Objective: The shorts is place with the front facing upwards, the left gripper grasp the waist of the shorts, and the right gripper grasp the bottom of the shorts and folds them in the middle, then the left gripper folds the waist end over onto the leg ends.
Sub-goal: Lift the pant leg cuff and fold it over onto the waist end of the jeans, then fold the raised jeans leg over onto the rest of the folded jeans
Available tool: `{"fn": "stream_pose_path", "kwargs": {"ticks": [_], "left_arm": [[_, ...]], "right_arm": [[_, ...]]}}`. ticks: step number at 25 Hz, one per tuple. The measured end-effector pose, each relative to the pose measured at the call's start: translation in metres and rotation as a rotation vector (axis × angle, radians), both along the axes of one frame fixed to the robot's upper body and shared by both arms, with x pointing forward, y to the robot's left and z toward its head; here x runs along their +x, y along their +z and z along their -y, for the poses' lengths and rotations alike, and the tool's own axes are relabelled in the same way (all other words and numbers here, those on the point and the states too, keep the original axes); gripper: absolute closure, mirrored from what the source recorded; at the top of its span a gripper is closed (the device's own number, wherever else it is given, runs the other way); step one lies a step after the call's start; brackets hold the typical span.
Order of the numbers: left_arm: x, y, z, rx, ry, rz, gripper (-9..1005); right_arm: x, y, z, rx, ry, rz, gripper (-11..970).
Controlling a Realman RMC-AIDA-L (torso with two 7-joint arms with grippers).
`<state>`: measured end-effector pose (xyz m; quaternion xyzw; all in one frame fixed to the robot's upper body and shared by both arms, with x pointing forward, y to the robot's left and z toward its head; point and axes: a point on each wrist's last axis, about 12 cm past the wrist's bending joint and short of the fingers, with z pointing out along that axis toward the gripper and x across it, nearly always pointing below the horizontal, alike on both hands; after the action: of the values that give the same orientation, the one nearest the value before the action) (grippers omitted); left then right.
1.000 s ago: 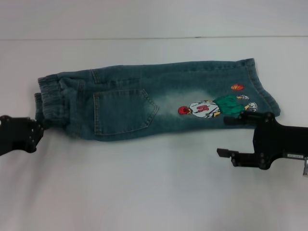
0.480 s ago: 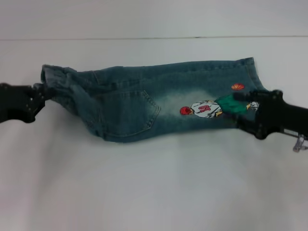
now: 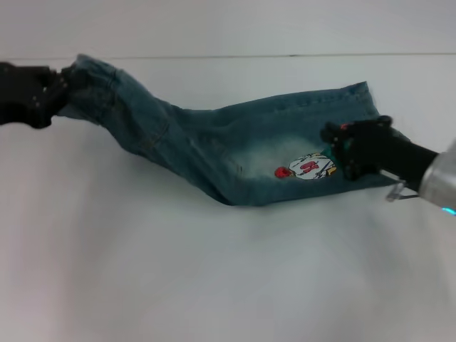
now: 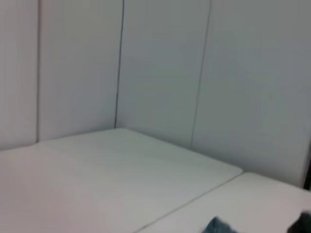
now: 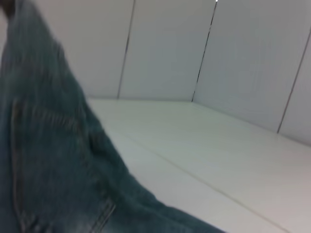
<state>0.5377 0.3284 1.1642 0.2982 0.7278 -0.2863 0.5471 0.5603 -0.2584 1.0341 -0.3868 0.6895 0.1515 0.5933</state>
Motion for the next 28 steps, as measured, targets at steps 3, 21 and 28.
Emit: {"fn": "stream_pose_path", "kwargs": {"ticks": [3, 21, 28], "left_arm": [[0.004, 0.01, 0.008, -0.033, -0.044, 0.014, 964], [0.027, 0.052, 0.066, -0.146, -0.242, 0.063, 965], [0.037, 0.047, 0.082, -0.117, -0.229, 0.05, 965]], "right_arm": [[0.006, -0.007, -0.021, -0.043, 0.027, -0.005, 854], [0.006, -0.014, -0.11, -0.176, 0.328, -0.068, 959], [0.001, -0.016, -0.109, -0.166, 0.338, -0.084, 959]]}}
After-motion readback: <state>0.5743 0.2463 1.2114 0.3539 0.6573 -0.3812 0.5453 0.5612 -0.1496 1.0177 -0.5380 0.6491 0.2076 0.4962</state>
